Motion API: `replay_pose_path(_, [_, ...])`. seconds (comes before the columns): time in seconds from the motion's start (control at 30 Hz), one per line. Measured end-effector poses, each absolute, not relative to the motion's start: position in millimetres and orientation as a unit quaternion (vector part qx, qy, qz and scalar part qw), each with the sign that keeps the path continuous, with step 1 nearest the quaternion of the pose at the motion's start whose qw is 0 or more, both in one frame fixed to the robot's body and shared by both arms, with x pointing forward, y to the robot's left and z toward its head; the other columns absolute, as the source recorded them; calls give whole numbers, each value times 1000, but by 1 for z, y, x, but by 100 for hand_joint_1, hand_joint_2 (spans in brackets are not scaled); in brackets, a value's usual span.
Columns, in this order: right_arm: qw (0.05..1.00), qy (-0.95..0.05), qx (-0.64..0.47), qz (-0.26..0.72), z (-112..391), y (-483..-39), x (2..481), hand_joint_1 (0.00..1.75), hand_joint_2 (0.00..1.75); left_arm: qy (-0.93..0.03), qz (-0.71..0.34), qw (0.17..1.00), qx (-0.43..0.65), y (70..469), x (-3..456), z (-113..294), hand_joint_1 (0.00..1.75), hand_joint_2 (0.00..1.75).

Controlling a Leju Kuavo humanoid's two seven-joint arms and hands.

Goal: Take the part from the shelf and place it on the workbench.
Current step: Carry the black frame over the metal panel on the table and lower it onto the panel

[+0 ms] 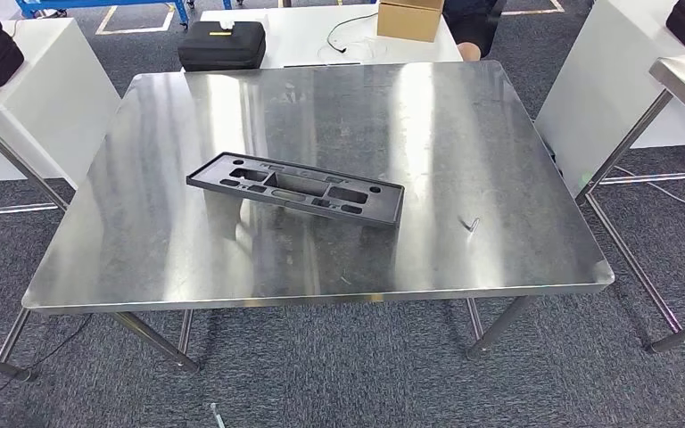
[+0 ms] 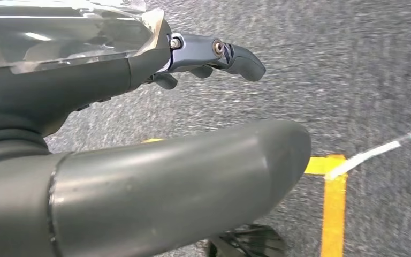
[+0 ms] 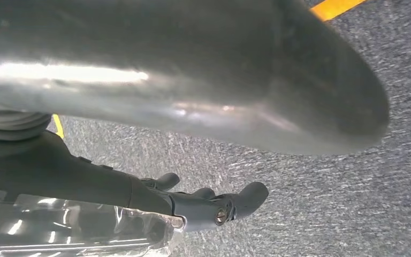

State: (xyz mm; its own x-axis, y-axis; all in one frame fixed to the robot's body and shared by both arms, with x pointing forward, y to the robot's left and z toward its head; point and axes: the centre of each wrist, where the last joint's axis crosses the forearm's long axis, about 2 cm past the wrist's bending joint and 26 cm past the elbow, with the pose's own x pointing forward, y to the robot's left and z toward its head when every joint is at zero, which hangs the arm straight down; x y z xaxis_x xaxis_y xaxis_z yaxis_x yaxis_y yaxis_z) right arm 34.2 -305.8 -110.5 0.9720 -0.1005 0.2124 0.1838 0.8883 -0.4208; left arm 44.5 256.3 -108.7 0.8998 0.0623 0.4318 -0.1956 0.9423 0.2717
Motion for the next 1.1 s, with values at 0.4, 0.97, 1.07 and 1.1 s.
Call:
replay_pose_path(0.4, [968,-93,-220,-72,-110,-300,36,0,0,-214,65,962,157,257,48,-108,0,0])
replay_pose_path(0.97, [969,-96,-220,-60,-110,-299,41,0,0,-207,65,964,156,255,49,-108,0,0])
replay_pose_path(1.07, [969,-96,-220,-59,-110,-299,41,0,0,-206,65,964,157,255,49,-108,0,0])
replay_pose_path(1.1, [969,-96,-221,-59,-110,-299,41,0,0,-207,65,964,157,256,50,-108,0,0])
